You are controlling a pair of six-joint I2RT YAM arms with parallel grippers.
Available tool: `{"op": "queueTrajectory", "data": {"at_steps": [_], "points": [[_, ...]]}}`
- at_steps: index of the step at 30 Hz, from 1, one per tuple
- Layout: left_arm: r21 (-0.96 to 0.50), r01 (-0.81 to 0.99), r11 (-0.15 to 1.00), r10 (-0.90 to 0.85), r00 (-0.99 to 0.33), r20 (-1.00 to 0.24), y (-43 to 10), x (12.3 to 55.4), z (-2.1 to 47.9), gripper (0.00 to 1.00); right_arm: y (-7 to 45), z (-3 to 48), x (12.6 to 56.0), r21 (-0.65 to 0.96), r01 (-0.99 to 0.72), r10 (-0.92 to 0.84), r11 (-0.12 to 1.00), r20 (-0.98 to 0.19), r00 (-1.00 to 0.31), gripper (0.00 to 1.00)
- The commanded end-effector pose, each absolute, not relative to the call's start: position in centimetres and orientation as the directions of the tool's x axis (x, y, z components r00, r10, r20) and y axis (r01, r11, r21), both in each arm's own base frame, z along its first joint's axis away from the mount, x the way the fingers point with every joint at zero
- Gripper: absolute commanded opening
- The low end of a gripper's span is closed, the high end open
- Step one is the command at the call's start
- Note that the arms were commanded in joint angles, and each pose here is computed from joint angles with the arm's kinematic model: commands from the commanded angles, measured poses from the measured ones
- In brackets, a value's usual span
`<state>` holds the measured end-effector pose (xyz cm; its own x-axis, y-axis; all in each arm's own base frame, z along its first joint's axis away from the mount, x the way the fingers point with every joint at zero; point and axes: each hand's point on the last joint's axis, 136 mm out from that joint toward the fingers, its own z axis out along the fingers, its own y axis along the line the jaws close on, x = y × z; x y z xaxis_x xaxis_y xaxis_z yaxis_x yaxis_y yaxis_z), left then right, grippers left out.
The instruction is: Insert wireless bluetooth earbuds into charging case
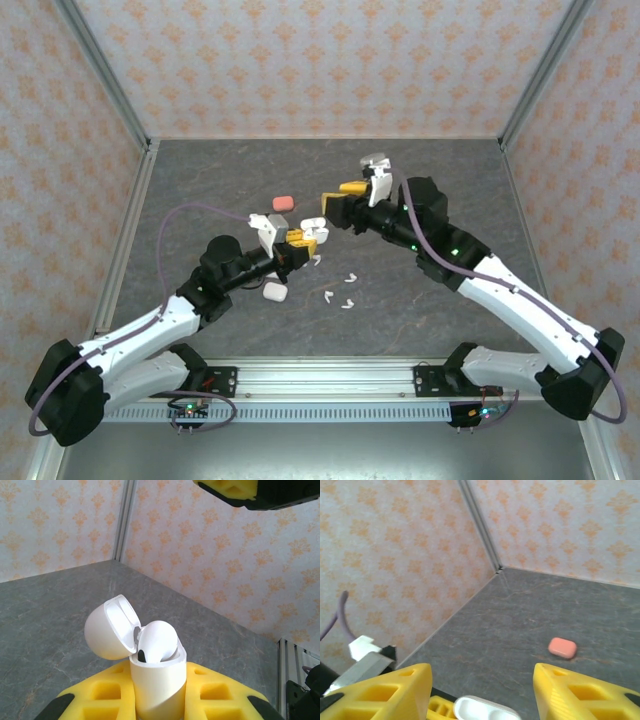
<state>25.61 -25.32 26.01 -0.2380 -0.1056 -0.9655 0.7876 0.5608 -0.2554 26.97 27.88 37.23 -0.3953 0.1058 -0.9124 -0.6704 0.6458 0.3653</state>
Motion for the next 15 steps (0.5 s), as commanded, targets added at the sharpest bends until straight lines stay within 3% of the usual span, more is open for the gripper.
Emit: {"op": "queueTrajectory", "data": {"at_steps": [1, 9, 15], "points": [[-0.201, 0.821, 0.535, -0.120, -0.161, -0.980, -25.5, 24.8, 28.5, 0.00, 26.0, 33.5, 27.7, 0.402, -0.574, 0.057, 0.713, -0.850, -0.524, 0.56], [-0.181, 0.823, 0.538, -0.109, -0.145, -0.983, -25.1, 24.3, 28.7, 0.00, 21.9, 23.1, 30.7, 0.444, -0.289, 0.076, 0.848, -0.641, -0.763, 0.52], [-0.175, 0.819, 0.547, -0.107, -0.139, -0.984, -24.9, 24.2, 28.7, 0.00, 21.7, 15.5, 30.8, 0.394, -0.189, 0.030, 0.899, -0.487, -0.873, 0.48]]}}
